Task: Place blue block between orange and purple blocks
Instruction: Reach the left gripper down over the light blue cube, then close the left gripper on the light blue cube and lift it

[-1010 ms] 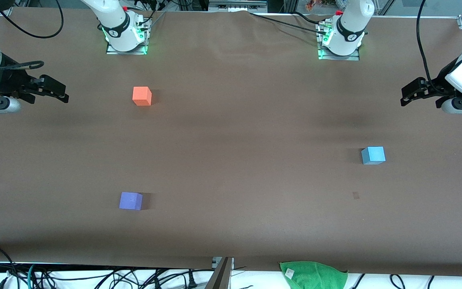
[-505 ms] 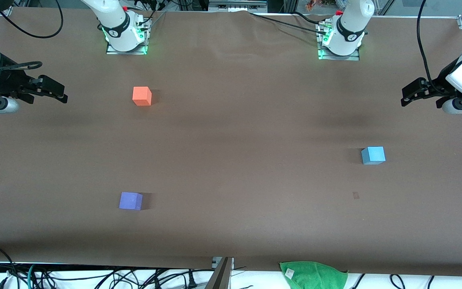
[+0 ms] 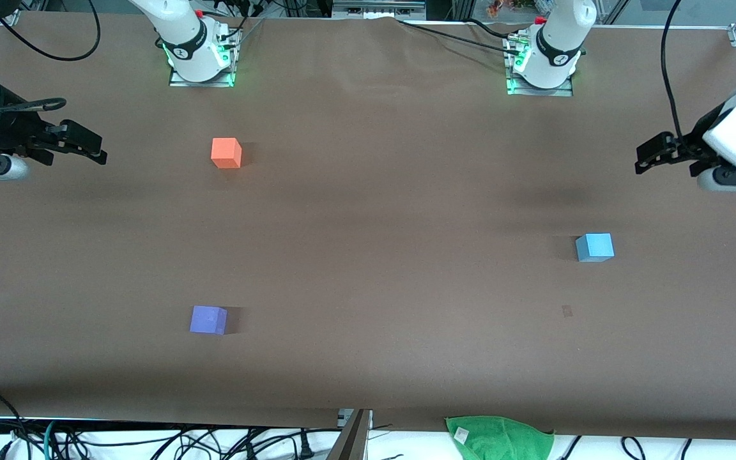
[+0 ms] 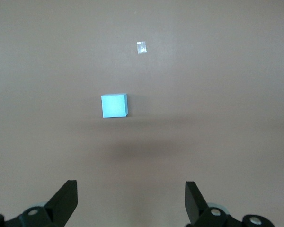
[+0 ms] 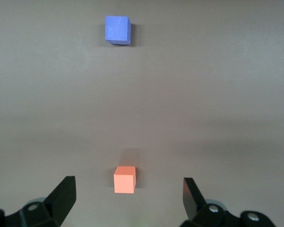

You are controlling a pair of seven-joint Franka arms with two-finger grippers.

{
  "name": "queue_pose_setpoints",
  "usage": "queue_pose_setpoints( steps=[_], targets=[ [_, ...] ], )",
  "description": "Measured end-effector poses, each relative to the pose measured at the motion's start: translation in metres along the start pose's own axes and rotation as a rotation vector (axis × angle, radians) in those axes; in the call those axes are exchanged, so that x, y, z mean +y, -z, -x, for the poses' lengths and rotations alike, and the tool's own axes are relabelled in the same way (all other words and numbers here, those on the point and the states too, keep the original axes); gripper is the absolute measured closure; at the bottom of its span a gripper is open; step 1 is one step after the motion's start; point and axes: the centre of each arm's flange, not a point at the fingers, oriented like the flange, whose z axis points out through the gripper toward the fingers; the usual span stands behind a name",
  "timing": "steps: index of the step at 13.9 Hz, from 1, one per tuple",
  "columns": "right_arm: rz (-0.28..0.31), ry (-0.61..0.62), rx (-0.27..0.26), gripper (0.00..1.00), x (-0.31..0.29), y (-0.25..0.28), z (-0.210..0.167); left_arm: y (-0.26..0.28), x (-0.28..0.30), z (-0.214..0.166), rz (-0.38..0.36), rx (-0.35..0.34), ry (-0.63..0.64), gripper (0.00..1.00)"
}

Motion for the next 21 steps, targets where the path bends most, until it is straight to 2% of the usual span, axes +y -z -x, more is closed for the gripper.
queue_pose_setpoints(
  steps=[3, 4, 8, 12, 15, 18, 21],
  targets=[
    [0.000, -0.009, 0.000, 0.00, 0.005, 0.000, -0.001, -0.042, -0.027, -0.020, 0.006, -0.068, 0.043, 0.00],
    [0.000, -0.011, 0.000, 0.00, 0.006, 0.000, -0.001, -0.057, -0.036, -0.030, 0.008, -0.065, 0.055, 0.00],
    [0.000, -0.014, -0.002, 0.00, 0.008, -0.001, -0.001, -0.135, -0.051, -0.060, 0.005, 0.065, 0.047, 0.00],
    [-0.001, -0.014, -0.002, 0.00, 0.008, -0.001, -0.001, -0.225, -0.050, -0.044, -0.002, 0.174, 0.038, 0.00],
    [-0.001, -0.014, -0.002, 0.00, 0.008, -0.001, -0.001, -0.271, -0.050, -0.031, -0.006, 0.208, 0.021, 0.00],
    [-0.001, -0.013, -0.003, 0.00, 0.008, -0.001, -0.001, -0.313, -0.053, -0.035, -0.008, 0.230, 0.023, 0.00],
    [-0.001, -0.014, -0.003, 0.00, 0.008, -0.001, -0.001, -0.342, -0.060, -0.036, -0.007, 0.215, 0.031, 0.00]
  ],
)
